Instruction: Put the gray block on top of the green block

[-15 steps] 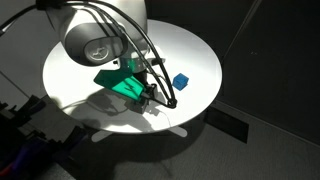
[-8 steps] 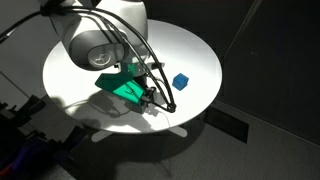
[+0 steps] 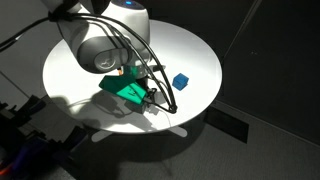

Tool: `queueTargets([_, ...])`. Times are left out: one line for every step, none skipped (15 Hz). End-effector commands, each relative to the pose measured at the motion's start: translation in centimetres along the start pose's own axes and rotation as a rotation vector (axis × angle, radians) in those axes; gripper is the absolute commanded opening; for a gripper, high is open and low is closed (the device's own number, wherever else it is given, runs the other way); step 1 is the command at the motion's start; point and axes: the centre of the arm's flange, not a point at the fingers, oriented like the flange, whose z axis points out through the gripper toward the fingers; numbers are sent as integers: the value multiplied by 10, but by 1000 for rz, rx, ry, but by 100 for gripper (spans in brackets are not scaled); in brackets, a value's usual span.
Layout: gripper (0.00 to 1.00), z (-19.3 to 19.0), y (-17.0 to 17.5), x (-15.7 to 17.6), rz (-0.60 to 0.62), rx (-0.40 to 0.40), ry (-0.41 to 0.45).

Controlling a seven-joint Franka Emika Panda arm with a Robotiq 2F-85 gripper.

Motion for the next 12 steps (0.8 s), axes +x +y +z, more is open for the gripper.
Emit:
queueTargets([75, 8, 7, 10, -3, -4, 7])
queueTargets([73, 9, 8, 11, 9, -10, 3])
queueTargets([66, 10, 9, 13, 21, -17, -1])
queueTargets([56, 11, 10, 15, 37, -21, -6])
queueTargets([49, 10, 12, 16, 57, -21, -11])
queueTargets([41, 7, 12, 16, 81, -25, -9])
queueTargets([34, 2, 13, 15, 99, -28, -7])
queueTargets([32, -4, 13, 14, 123, -30, -2])
queueTargets([30, -11, 12, 13, 145, -32, -1])
queueTargets([28, -18, 12, 12, 165, -31, 2])
queueTargets([28, -23, 12, 11, 187, -34, 7])
queueTargets([28, -30, 12, 11, 198, -34, 6])
